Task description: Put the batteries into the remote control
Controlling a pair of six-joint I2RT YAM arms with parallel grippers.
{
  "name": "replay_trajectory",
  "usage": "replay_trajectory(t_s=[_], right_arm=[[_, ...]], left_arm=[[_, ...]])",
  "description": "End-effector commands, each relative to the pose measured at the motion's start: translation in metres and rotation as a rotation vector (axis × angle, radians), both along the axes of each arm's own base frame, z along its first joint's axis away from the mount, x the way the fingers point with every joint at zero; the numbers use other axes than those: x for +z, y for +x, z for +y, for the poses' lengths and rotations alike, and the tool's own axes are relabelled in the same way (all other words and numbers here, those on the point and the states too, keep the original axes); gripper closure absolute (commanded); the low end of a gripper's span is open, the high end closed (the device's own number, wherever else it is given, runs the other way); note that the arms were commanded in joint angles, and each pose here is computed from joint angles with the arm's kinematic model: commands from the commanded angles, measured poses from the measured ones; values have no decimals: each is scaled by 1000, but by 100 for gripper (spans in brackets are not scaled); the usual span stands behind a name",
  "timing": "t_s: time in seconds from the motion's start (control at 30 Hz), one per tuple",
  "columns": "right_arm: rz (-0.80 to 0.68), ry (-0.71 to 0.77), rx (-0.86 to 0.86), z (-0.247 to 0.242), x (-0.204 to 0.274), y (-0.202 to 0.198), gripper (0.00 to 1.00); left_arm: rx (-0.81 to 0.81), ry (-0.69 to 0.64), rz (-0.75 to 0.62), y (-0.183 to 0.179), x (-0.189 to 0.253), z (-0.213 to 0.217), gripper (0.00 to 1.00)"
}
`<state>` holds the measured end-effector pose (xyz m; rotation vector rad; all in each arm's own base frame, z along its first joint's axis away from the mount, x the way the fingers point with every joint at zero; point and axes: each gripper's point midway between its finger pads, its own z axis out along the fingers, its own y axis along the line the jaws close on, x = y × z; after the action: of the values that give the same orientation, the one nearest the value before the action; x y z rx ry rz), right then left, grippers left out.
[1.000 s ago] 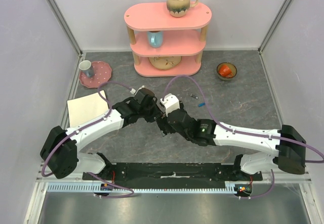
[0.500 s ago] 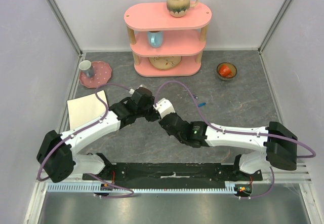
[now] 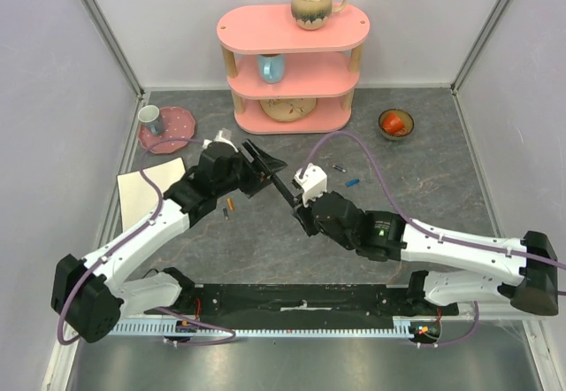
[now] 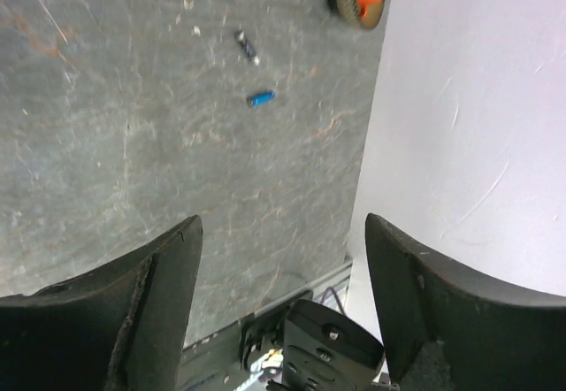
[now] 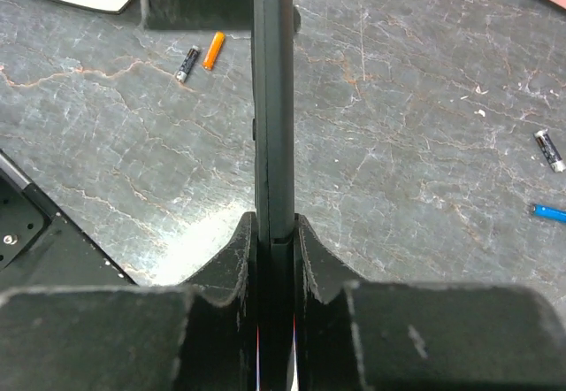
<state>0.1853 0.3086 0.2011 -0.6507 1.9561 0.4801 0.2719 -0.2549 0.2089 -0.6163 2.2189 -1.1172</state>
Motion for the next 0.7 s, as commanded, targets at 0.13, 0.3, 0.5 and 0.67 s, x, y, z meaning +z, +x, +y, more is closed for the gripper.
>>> replay_trajectory(t_s=[0.13,0.3,0.5,0.67], right_arm=[[132,186,-123,-32,1,27,100],[271,378,-132,-39,-9,44,100],[534,681,-177,-53,-35,75,100],[648,774,-231,-53,-67,95,100]], left_arm=[[99,26,-105,3,7,44,25],[125,18,-121,-11,-2,59,29],[86,-27,-95,-32,-21,58,33],[55,-67,-54,-46,-40,56,35]])
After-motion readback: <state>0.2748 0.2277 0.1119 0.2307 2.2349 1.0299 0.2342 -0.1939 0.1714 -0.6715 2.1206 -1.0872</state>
